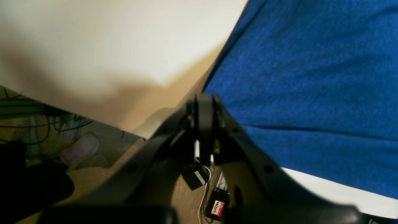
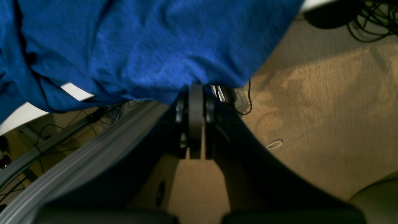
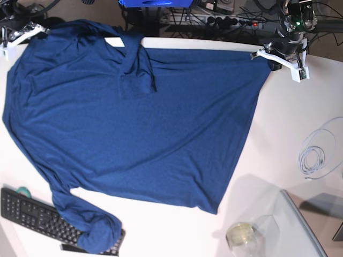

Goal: Layout the t-shirt on the table in an organized manner, then fold the t-shirt properly
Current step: 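Pull the shirt edge taut between both grippers, straightening the hem, then release the shirt edge and move the right gripper over the shirt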

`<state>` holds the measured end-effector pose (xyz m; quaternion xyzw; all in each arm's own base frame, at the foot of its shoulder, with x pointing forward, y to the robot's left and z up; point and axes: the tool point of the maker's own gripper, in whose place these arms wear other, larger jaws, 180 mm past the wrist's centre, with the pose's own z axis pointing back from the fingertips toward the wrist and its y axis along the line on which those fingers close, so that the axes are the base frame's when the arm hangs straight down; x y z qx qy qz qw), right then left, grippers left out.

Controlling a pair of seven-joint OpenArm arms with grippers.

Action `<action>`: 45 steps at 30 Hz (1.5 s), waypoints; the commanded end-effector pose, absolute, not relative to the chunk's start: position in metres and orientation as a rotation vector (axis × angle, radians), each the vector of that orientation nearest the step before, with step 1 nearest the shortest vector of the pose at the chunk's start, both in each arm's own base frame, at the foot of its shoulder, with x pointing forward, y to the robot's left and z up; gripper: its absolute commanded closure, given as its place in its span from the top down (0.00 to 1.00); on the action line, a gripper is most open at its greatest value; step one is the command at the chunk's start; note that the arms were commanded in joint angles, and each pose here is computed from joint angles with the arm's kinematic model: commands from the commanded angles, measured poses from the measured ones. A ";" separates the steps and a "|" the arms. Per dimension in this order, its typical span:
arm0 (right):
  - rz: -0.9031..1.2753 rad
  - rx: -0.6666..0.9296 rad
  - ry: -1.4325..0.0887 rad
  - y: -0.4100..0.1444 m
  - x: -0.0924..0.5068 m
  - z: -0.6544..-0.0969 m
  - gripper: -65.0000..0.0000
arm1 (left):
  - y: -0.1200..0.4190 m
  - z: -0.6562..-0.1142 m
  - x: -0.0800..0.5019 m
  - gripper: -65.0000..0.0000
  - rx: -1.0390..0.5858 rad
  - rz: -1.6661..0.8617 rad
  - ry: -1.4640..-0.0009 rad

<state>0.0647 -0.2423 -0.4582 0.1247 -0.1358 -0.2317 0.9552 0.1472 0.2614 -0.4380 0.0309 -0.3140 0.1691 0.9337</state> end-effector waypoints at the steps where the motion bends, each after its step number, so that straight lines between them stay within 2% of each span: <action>1: -0.469 0.239 -0.292 -0.248 0.066 -0.454 0.00 | 0.267 -0.433 0.146 0.00 0.080 0.336 -0.658; 11: -0.471 0.235 -0.288 -0.249 0.063 -0.454 0.00 | 0.262 -0.434 0.147 0.00 0.070 0.331 -0.655; 15: -0.471 0.236 -0.290 -0.249 0.064 -0.454 0.02 | 0.262 -0.441 0.136 0.00 0.063 0.339 -0.576; 19: -0.471 0.236 -0.290 -0.249 0.064 -0.454 0.02 | 0.261 -0.441 0.136 0.49 0.060 0.341 -0.572; 21: -0.471 0.236 -0.287 -0.249 0.063 -0.454 0.02 | 0.261 -0.441 0.134 0.70 0.060 0.340 -0.571; 23: -0.471 0.236 -0.285 -0.249 0.062 -0.454 0.04 | 0.262 -0.440 0.134 0.85 0.061 0.341 -0.571; 24: -0.471 0.236 -0.285 -0.249 0.062 -0.454 0.09 | 0.262 -0.440 0.134 0.90 0.061 0.341 -0.571; 27: -0.470 0.232 -0.285 -0.249 0.059 -0.452 0.36 | 0.270 -0.436 0.135 0.97 0.078 0.358 -0.583; 28: -0.466 0.227 -0.295 -0.251 0.061 -0.450 0.44 | 0.276 -0.433 0.136 0.97 0.090 0.371 -0.595; 29: -0.462 0.218 -0.302 -0.252 0.062 -0.448 0.46 | 0.280 -0.429 0.136 0.97 0.098 0.391 -0.607; 33: -0.486 0.139 -0.399 -0.277 0.075 -0.428 0.43 | 0.308 -0.395 0.144 0.97 0.170 0.445 -0.708; 38: -0.370 0.039 -0.513 -0.318 0.126 -0.402 0.43 | 0.300 -0.375 0.183 0.94 0.140 0.423 -0.807; 39: -0.332 0.032 -0.513 -0.324 0.141 -0.403 0.42 | 0.288 -0.374 0.197 0.88 0.110 0.394 -0.824; 41: -0.292 0.034 -0.519 -0.335 0.171 -0.408 0.37 | 0.262 -0.374 0.222 0.63 0.044 0.337 -0.848; 44: -0.313 0.034 -0.506 -0.352 0.197 -0.424 0.06 | 0.220 -0.380 0.261 0.08 -0.059 0.268 -0.863; 45: -0.321 0.031 -0.501 -0.357 0.204 -0.429 0.00 | 0.212 -0.386 0.271 0.00 -0.080 0.253 -0.854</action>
